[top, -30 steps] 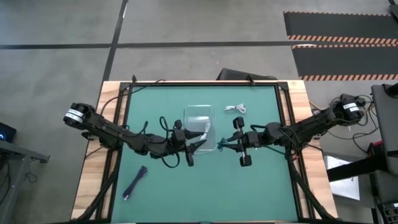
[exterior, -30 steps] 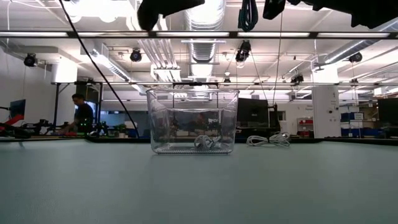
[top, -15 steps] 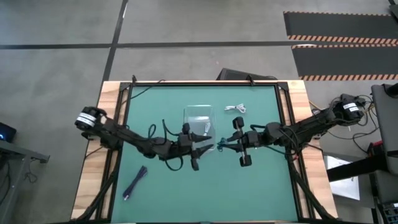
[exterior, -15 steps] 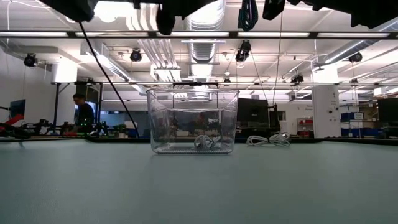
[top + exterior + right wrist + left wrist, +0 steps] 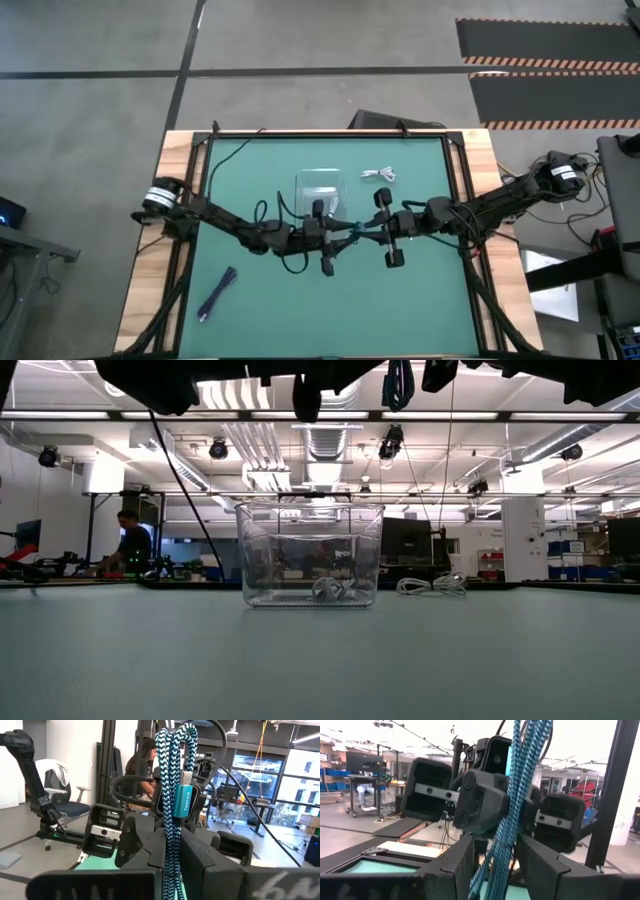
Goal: Pick and place USB-C Cables
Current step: Put the blue charger cable into the transparent bin
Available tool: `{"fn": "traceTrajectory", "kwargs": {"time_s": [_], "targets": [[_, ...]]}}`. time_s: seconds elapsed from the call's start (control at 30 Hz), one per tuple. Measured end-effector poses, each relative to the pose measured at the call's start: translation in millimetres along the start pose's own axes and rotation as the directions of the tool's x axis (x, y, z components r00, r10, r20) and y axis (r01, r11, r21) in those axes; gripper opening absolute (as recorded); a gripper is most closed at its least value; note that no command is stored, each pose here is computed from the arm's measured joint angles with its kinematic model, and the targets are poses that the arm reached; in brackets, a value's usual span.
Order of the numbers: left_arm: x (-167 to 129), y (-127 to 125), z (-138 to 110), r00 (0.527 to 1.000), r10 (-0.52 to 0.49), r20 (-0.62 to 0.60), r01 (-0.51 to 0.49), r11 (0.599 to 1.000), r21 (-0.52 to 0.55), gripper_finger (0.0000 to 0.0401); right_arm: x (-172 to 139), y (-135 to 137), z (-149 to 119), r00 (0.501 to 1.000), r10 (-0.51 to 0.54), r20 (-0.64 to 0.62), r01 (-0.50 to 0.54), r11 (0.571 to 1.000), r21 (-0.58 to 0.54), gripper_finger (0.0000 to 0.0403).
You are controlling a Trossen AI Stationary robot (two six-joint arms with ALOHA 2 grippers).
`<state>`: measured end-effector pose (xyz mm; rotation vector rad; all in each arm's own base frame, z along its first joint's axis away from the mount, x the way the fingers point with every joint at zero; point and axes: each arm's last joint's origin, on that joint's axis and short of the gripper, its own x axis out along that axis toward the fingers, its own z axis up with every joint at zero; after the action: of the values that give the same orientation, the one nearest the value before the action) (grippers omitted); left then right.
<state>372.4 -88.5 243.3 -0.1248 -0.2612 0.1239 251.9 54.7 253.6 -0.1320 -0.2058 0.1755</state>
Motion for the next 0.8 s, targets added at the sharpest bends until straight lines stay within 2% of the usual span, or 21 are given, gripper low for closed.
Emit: {"fn": "traceTrajectory", "kwargs": {"time_s": [0.7, 0.8], "targets": [[14, -5, -5, 0.999, -0.033, -0.006, 0.033, 0.999, 0.003, 0.0132, 0, 0, 0, 1.000, 0.002, 0.002, -0.002, 1.000, -0.001, 0.0023], [14, -5, -5, 0.999, -0.033, -0.007, 0.033, 0.999, 0.003, 0.0122, 0, 0, 0, 1.000, 0.002, 0.002, -0.002, 1.000, -0.001, 0.0023]]}}
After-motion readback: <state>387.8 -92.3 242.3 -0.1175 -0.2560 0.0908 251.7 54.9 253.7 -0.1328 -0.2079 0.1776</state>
